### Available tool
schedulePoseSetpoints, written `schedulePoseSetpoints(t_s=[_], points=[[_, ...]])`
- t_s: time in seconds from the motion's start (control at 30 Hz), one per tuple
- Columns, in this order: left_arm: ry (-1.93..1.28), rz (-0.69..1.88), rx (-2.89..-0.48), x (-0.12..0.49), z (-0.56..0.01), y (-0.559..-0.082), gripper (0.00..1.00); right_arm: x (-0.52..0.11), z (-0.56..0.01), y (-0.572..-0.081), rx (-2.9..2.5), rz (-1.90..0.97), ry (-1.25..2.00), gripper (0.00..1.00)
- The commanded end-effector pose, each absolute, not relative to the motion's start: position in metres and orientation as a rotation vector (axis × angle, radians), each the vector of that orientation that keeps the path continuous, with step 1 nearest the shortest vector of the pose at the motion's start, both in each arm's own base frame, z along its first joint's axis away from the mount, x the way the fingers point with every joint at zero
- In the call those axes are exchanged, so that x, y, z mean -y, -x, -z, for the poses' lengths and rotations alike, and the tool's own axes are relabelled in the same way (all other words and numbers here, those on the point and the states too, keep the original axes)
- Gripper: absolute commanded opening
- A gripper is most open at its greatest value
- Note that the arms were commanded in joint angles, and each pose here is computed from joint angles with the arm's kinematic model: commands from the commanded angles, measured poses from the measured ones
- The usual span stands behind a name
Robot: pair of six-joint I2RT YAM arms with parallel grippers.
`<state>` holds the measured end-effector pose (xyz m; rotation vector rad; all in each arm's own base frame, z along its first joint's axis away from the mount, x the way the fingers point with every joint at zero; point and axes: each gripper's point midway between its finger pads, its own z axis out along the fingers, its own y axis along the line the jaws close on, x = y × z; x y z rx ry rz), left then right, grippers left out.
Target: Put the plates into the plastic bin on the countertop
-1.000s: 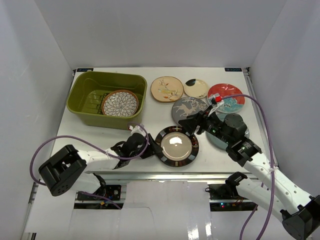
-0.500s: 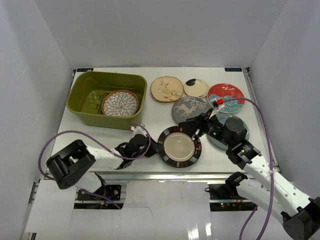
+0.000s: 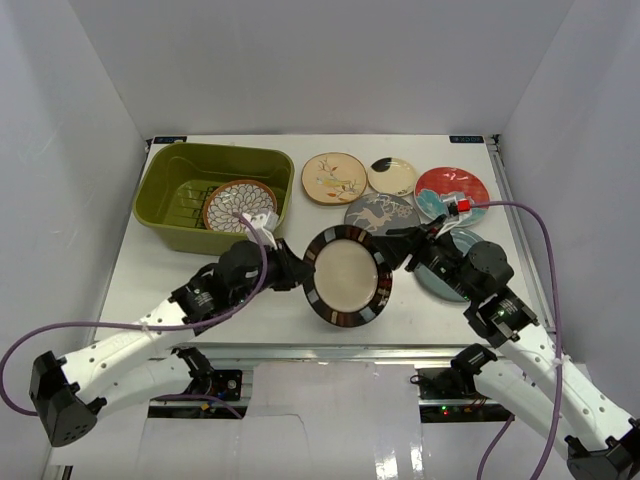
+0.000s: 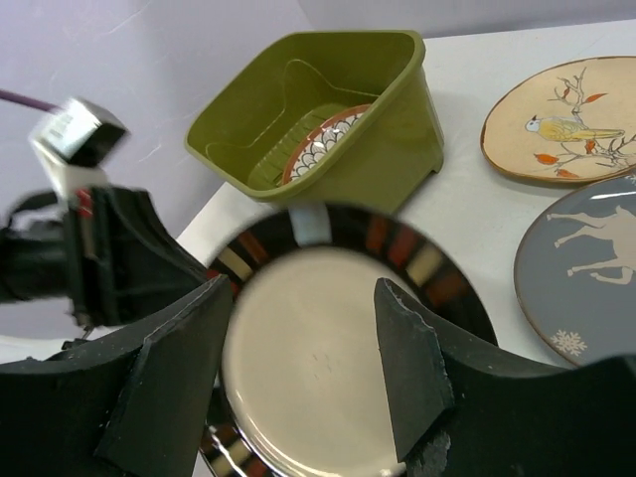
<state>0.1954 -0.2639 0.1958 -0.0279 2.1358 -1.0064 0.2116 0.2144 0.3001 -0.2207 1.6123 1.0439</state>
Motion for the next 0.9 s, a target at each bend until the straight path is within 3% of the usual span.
schedulePoseSetpoints(t_s=[0.0,0.1,0.3,0.57,0.87], points=[[0.071,1.057,-1.82,0.248,-0.314,-0.217,0.0,-0.203,-0.326,-0.211,-1.543,-1.011,0.193,0.66],[0.176,0.957,-1.716,0.212,-0.349,-0.236,0.0,-0.202,-0.324,-0.21,-1.557,-1.001,0.204,0.66],[0.466,0.618,-1.592,0.116,-0.364,-0.298,0.0,-0.21,-0.308,-0.212,-1.611,-1.007,0.232,0.66],[0.531,0.705,-1.52,0.062,-0.393,-0.358,0.0,-0.211,-0.293,-0.213,-1.657,-0.979,0.259,0.66],[0.681,0.634,-1.633,0.002,-0.327,-0.395,0.0,-0.212,-0.274,-0.215,-1.699,-0.967,0.265,0.66]])
